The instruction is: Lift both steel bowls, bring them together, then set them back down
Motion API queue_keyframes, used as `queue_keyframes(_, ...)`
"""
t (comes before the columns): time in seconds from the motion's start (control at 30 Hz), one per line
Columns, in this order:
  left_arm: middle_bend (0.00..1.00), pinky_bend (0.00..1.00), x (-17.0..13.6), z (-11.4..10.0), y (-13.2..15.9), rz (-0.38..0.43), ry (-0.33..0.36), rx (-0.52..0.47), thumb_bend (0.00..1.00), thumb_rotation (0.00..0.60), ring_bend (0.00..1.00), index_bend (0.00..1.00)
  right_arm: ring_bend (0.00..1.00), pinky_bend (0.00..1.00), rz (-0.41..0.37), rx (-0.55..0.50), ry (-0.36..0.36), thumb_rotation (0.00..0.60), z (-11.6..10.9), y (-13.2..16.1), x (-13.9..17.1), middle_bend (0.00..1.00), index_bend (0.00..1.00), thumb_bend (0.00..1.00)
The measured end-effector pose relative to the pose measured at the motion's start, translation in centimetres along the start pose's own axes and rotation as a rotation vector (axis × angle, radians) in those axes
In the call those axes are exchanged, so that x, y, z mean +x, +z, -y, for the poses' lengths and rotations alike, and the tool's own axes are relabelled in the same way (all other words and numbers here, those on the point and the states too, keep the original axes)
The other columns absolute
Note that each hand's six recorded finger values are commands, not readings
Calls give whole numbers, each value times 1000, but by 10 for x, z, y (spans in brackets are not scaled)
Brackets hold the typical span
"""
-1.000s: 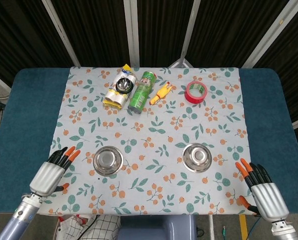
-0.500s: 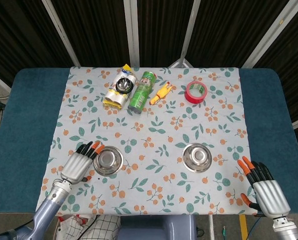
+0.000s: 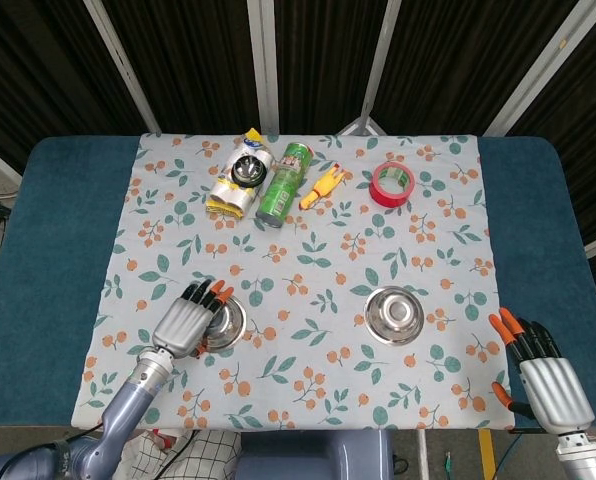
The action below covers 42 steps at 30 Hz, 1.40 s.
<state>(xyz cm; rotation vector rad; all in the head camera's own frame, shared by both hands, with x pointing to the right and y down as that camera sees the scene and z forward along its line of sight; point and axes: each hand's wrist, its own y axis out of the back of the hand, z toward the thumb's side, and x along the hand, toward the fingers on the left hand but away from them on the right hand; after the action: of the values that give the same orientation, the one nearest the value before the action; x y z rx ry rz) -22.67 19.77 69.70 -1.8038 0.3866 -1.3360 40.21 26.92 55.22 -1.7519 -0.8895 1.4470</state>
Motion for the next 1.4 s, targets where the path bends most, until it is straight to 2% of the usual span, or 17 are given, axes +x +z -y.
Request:
queue_keyframes(0.13, 95, 243, 6, 0, 9, 7, -11, 4, 123, 600, 23, 36, 0, 71, 1, -3, -1, 600, -1, 0, 0, 0, 0, 347)
queue_keyframes(0.23, 179, 346, 9, -2, 15, 12, -8, 13, 151, 600, 111, 122, 0, 71, 3, -9, -7, 600, -3, -1, 1, 0, 0, 347)
queue_keyframes(0.3, 275, 441, 10, -2, 17, 8, -9, 18, 183, 600, 212, 177, 0, 71, 5, -13, -13, 600, -4, -2, 1, 0, 0, 346)
queue_keyframes(0.4, 387, 549, 10, 1, 17, -4, -26, 20, 225, 600, 328, 228, 0, 71, 8, -16, -14, 600, -5, -4, 2, 0, 0, 346)
queue_keyframes(0.5, 456, 618, 11, 2, 19, -11, -43, 23, 258, 600, 391, 260, 0, 71, 8, -15, -13, 600, -5, -4, 2, 0, 0, 347)
queue_keyframes(0.67, 510, 657, 10, -4, 20, -6, -43, 14, 297, 600, 437, 307, 0, 71, 13, -15, -16, 600, -5, -5, 1, 0, 0, 347)
queue_keyframes(0.83, 513, 651, 8, -14, 15, 3, -30, -3, 308, 600, 437, 302, 0, 71, 20, -14, -25, 600, -6, -7, -1, 0, 0, 347)
queue_keyframes(0.97, 508, 649, -1, -30, 7, 27, -12, -33, 312, 600, 437, 293, 0, 91, 9, -7, -36, 600, -4, -3, -4, 0, 0, 347)
queue_keyframes(1.13, 512, 649, -16, -57, -10, 47, 37, -21, 311, 600, 438, 295, 0, 103, -62, -24, -42, 600, 5, 17, -17, 0, 0, 347)
queue_keyframes(1.27, 509, 646, -28, -77, -25, 52, 96, 11, 310, 600, 437, 298, 0, 103, -126, -24, -11, 600, 15, 35, -36, 0, 0, 347)
queue_keyframes(1.4, 505, 646, -34, -91, -33, 35, 161, 26, 309, 600, 437, 309, 0, 103, -177, -11, 80, 600, 31, 55, -62, 0, 0, 337)
